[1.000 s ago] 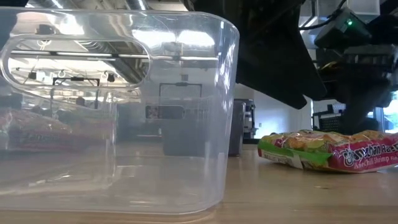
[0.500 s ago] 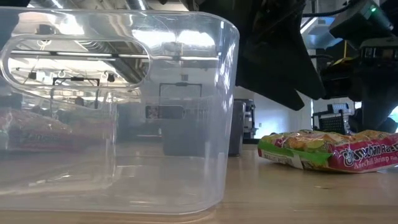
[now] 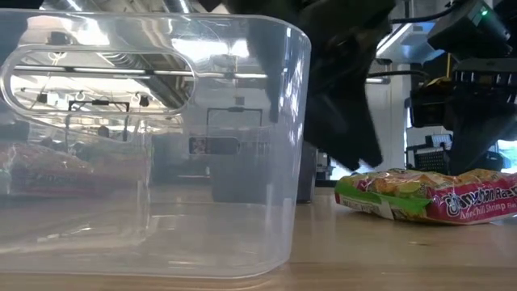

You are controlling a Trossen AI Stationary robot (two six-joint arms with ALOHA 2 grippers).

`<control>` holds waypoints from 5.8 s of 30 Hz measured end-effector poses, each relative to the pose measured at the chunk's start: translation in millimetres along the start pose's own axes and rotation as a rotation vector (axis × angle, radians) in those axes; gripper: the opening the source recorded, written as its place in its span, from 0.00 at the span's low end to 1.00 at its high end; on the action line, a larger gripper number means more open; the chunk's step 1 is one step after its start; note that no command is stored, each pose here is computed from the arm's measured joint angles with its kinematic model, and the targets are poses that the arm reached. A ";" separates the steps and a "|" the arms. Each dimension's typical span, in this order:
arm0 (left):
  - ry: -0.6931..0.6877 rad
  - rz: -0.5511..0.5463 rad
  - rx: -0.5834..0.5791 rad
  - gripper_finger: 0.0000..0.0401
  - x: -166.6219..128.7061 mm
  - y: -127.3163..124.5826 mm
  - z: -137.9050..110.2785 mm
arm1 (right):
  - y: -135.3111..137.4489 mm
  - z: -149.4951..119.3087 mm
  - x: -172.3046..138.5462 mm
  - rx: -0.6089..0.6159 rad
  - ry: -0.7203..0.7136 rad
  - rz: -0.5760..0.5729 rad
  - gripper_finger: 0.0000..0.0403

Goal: Sort Maruchan noodles
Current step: Put the green noodle pack into the black bin

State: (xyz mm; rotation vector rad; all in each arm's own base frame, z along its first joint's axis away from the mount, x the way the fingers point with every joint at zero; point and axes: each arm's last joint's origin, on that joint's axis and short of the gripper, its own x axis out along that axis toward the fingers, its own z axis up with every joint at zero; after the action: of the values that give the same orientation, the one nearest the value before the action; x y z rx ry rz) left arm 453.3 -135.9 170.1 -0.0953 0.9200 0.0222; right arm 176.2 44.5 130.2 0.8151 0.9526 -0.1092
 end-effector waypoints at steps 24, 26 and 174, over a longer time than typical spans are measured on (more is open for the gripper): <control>0.028 0.013 0.021 0.45 22.8 20.3 -2.7 | 17.7 -10.6 2.7 0.017 0.005 0.101 0.64; 0.027 0.014 0.021 0.45 22.8 20.5 -2.6 | 16.8 -13.5 5.1 0.038 0.022 0.081 0.64; -0.458 0.050 0.142 0.65 -160.5 142.3 -14.4 | 57.3 131.5 -11.5 -0.935 -0.767 -0.028 0.29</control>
State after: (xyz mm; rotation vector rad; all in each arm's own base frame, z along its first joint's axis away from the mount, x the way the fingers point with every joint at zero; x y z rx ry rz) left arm 336.1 7.9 278.7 0.0636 0.4643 0.0239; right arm 283.2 -5.2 212.8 -0.1327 0.2048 0.0118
